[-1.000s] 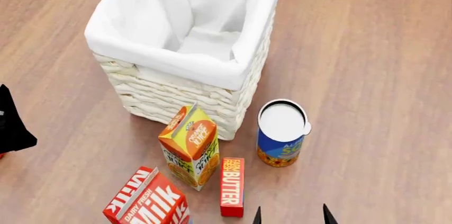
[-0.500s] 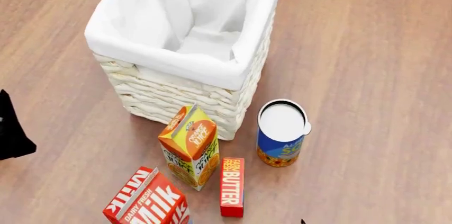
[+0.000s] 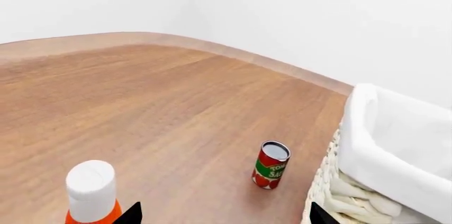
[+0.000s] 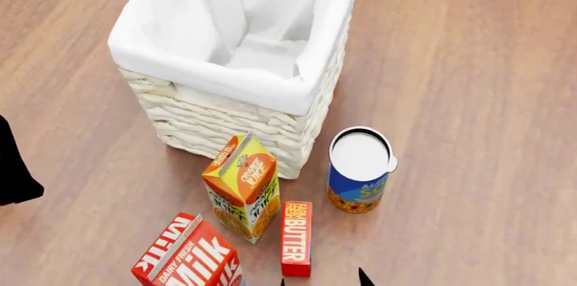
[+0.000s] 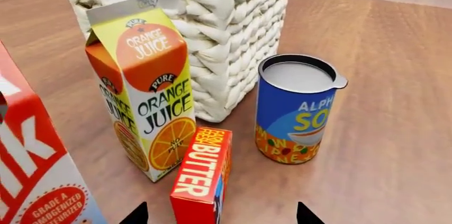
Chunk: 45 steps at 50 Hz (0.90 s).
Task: Pick up the butter and put it in the basket.
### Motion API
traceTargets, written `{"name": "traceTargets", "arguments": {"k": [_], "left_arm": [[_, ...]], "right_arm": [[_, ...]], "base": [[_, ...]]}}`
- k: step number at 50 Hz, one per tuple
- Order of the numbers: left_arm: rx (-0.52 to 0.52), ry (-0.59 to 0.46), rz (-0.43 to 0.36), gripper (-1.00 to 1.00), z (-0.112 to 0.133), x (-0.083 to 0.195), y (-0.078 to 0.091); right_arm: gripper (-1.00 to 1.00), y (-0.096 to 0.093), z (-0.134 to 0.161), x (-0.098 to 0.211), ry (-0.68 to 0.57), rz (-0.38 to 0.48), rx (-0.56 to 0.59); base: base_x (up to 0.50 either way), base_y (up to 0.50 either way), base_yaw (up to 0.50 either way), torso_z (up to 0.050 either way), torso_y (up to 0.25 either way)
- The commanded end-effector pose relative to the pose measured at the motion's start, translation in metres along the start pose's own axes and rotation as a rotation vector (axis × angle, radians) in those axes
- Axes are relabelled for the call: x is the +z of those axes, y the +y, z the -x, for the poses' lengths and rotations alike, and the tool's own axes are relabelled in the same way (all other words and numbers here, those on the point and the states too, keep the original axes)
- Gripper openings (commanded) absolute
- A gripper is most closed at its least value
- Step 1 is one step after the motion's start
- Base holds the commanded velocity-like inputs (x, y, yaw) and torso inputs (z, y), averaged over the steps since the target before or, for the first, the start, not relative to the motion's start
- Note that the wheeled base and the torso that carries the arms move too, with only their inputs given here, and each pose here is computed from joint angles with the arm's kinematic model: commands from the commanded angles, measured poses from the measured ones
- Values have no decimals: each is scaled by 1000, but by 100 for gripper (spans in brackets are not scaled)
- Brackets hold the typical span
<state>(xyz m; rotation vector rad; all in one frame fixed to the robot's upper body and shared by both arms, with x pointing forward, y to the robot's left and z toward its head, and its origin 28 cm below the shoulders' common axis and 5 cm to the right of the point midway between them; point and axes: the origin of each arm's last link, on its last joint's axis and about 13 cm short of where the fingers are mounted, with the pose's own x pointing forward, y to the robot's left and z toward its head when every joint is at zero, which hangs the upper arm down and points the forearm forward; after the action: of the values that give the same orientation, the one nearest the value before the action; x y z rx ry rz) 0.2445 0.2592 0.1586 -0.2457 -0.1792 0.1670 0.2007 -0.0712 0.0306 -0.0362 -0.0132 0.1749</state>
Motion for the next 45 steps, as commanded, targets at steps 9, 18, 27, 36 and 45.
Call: {"name": "traceTargets", "arguments": {"k": [9, 18, 27, 36, 45], "left_arm": [[-2, 2, 3, 100, 2, 2, -1], [-1, 2, 2, 100, 3, 2, -1], [-2, 1, 6, 100, 4, 4, -1], [-3, -1, 8, 100, 4, 3, -2], [-5, -2, 11, 100, 6, 5, -2]], "right_arm": [[100, 0, -17, -2, -12, -19, 22], [100, 2, -21, -4, 16, -25, 56], [100, 1, -25, -5, 15, -28, 51], [100, 0, -31, -6, 17, -29, 36], [100, -3, -37, -13, 58, -10, 34]], "base": [[0, 0, 0, 0, 0], [0, 0, 0, 0, 0], [0, 0, 0, 0, 0], [0, 0, 0, 0, 0], [0, 0, 0, 0, 0]]}}
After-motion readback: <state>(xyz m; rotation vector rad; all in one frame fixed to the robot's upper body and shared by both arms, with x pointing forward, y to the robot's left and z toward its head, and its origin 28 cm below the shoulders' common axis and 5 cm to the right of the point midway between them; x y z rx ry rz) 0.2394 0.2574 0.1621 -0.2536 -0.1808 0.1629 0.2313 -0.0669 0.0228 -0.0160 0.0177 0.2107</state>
